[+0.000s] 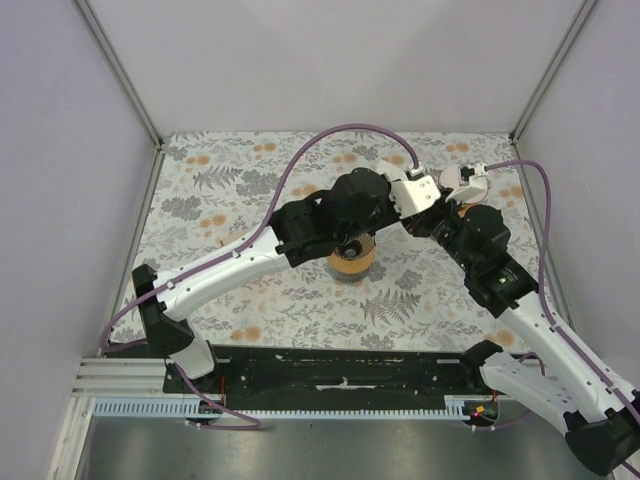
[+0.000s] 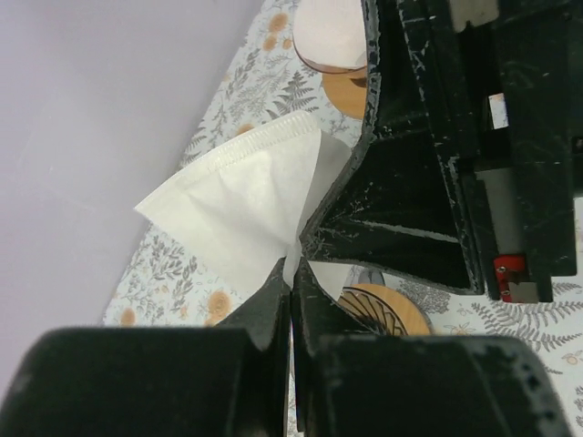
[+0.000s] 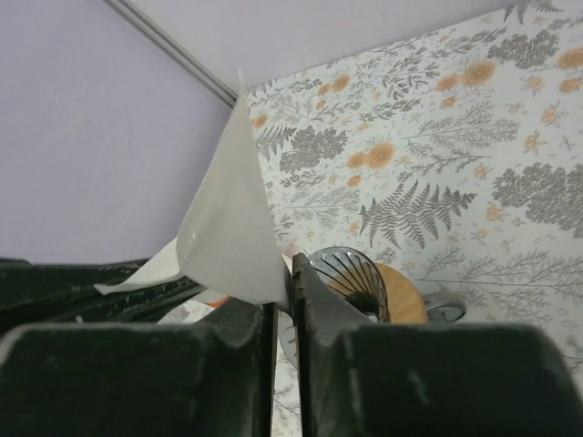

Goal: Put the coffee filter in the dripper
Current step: Place the coffee filter in the coffee dripper.

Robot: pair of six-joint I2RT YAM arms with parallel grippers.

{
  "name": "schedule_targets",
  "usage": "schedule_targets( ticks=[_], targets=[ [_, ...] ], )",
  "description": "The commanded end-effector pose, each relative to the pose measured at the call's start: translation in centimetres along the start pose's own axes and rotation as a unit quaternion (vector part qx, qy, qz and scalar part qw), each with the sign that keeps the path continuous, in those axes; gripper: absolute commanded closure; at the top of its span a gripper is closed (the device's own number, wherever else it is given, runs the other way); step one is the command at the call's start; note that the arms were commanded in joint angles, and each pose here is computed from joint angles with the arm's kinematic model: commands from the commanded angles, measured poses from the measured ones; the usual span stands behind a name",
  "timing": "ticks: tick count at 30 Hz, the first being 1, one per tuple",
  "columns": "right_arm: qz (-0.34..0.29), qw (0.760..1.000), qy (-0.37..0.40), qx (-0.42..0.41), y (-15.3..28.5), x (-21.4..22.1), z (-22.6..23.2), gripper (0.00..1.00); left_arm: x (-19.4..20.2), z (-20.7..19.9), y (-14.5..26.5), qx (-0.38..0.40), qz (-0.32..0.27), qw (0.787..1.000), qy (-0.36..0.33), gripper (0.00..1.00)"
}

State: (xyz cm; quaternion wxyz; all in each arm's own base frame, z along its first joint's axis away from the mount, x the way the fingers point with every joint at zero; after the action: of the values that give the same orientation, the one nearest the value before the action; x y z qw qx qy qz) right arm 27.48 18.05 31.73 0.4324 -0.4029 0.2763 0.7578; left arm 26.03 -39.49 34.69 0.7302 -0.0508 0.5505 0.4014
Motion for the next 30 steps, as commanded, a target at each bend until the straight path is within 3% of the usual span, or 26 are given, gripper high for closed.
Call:
schedule_targets(
  ticks=[1,6,14,23,30],
  targets=[
    [-0.051,0.998,-0.013,0.026,-0.2,-2.1,-0.6,0.90,-2.1,1.4,0.2,-0.049,-0.040,0.998,-0.029,0.98],
    [-0.050,0.995,0.002,0.091,1.4,-0.9,-3.6,0.95,-3.5,4.8,0.8,-0.144,-0.080,0.982,-0.087,0.98],
    [-0.066,0.991,0.026,0.114,2.9,-1.9,-4.3,0.98,-4.4,5.4,1.1,-0.157,-0.098,0.977,-0.102,0.98],
    [-0.079,0.996,0.015,0.029,1.0,-2.8,-1.0,0.59,-4.4,2.9,1.3,-0.102,-0.098,0.988,-0.069,0.98],
    [-0.125,0.992,0.012,-0.009,1.1,-4.4,0.3,0.50,-3.9,2.2,1.3,-0.083,-0.068,0.994,-0.008,0.98]
  ],
)
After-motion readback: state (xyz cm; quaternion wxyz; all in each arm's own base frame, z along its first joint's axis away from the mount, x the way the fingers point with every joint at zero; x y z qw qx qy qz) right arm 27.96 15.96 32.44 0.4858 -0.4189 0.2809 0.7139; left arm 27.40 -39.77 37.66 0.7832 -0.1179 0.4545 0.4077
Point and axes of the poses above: each gripper's point midway between its finger pads, its own y axis back along the fingers, its own z axis along the line the jaws close on, x = y × z, the point moved 1 cm from there along y, back along the fingers, and after that the axes turned 6 degrees about y, right-handed, at the moved point
